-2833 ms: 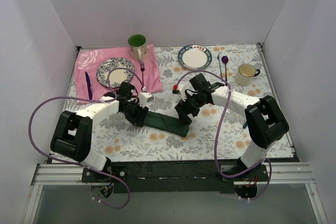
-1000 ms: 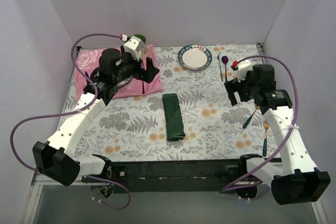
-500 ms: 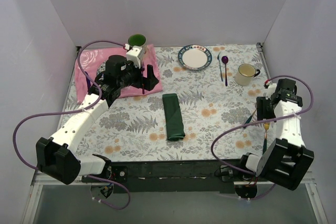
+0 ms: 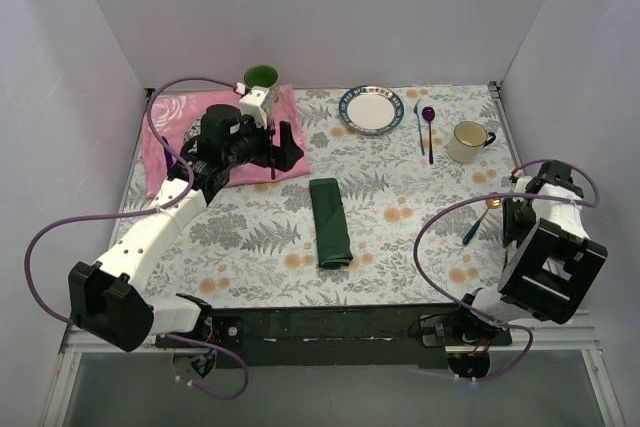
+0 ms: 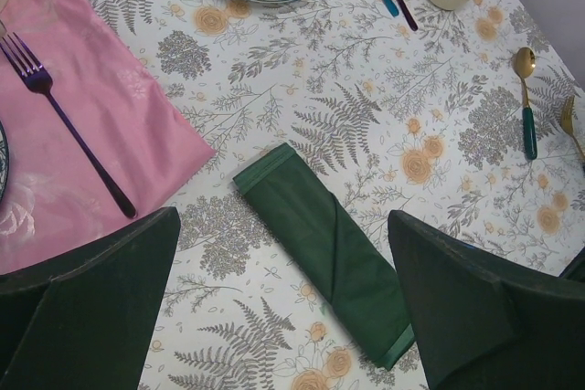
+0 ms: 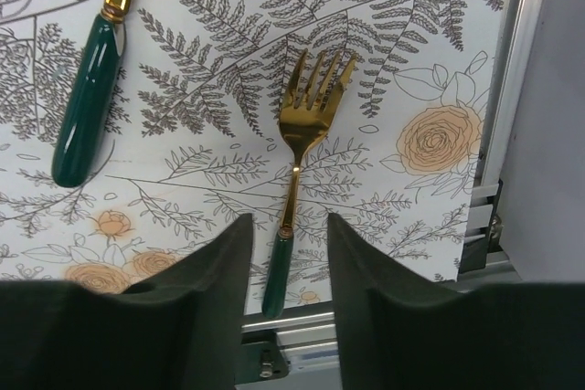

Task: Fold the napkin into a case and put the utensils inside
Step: Pick up the fork from the corner of the board.

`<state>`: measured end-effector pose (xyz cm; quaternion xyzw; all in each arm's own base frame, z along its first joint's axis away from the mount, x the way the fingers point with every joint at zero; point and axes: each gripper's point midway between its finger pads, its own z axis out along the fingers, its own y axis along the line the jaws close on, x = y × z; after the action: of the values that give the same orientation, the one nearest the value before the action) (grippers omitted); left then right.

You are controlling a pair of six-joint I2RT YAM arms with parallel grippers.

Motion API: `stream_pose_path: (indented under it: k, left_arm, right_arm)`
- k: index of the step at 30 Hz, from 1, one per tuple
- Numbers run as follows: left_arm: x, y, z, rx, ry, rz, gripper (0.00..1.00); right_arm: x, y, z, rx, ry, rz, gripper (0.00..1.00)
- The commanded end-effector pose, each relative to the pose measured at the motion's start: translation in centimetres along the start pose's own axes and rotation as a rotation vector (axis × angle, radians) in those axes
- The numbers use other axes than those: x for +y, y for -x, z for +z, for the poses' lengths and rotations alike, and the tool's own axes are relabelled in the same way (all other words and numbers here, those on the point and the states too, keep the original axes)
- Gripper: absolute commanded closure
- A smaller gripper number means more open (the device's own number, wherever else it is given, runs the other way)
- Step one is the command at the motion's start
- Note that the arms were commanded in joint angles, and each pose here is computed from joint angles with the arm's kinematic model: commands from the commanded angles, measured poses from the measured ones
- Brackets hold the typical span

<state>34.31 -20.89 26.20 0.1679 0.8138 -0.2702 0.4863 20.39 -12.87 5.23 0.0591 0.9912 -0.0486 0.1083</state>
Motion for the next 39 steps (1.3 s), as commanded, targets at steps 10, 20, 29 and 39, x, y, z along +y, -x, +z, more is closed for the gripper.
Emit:
stream_pose_path:
  k: [10, 20, 29, 39]
  left_arm:
    - [-0.1, 1.1, -0.1, -0.046, -0.012, 0.014, 0.02]
    - [-0.1, 0.7, -0.2, -0.046, -0.014, 0.014, 0.02]
    - [0.1, 0.4, -0.2, -0.044, -0.007, 0.021, 0.02]
    - [0.2, 0.4, -0.3, -0.047, 0.000, 0.026, 0.02]
  right_arm:
    - [-0.3, -3.6, 1.7, 0.098, 0.046, -0.077, 0.60]
    - [-0.7, -2.7, 2.9, 0.088, 0.042, -0.069, 0.59]
    - [-0.6, -1.7, 3.2, 0.061, 0.054, -0.044, 0.65]
    - [-1.1, -0.9, 1.4, 0.025, 0.019, 0.009, 0.99]
